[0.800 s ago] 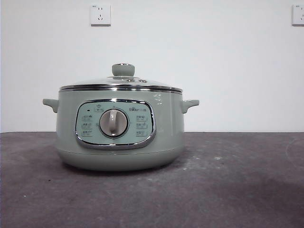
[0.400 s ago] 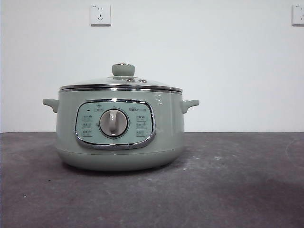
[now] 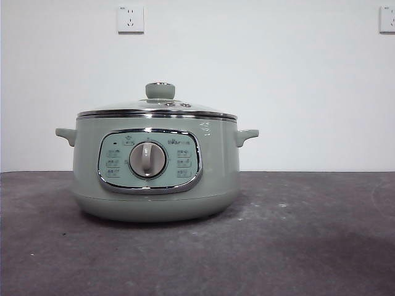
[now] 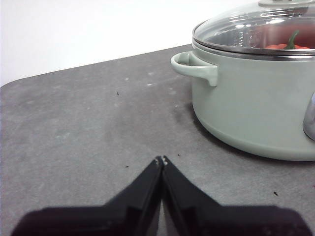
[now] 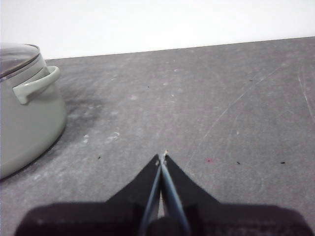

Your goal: Pick up the pumpkin,open the lid,put the pumpkin in the pot,close the lid

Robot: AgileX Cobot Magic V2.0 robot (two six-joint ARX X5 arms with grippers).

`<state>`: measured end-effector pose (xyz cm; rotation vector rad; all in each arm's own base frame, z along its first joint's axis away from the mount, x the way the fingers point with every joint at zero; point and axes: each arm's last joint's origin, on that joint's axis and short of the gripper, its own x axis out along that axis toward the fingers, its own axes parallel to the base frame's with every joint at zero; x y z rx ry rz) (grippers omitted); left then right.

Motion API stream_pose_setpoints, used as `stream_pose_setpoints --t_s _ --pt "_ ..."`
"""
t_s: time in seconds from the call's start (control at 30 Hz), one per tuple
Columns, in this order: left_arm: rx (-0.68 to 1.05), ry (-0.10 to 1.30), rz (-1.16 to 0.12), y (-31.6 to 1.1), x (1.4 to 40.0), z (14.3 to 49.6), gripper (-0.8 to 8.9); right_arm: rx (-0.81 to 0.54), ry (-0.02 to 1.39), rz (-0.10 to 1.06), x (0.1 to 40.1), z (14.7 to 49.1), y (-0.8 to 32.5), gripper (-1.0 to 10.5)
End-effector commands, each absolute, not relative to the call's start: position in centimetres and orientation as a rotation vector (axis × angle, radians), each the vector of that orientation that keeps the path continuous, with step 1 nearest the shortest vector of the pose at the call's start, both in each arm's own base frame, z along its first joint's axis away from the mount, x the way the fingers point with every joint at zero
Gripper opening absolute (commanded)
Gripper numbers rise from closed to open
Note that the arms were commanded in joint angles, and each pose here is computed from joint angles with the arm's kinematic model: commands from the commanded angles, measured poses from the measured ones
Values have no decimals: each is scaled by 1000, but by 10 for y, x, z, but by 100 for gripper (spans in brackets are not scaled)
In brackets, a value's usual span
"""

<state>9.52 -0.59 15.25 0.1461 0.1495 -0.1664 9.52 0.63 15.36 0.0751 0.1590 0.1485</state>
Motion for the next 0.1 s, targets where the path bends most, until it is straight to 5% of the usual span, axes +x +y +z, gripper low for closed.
stream_pose_setpoints --t_s 0.03,0.1 --pt "140 161 -163 -6 96 148 -3 85 172 143 96 150 6 1" --pt "140 161 -163 -6 96 148 -3 85 172 143 96 150 6 1"
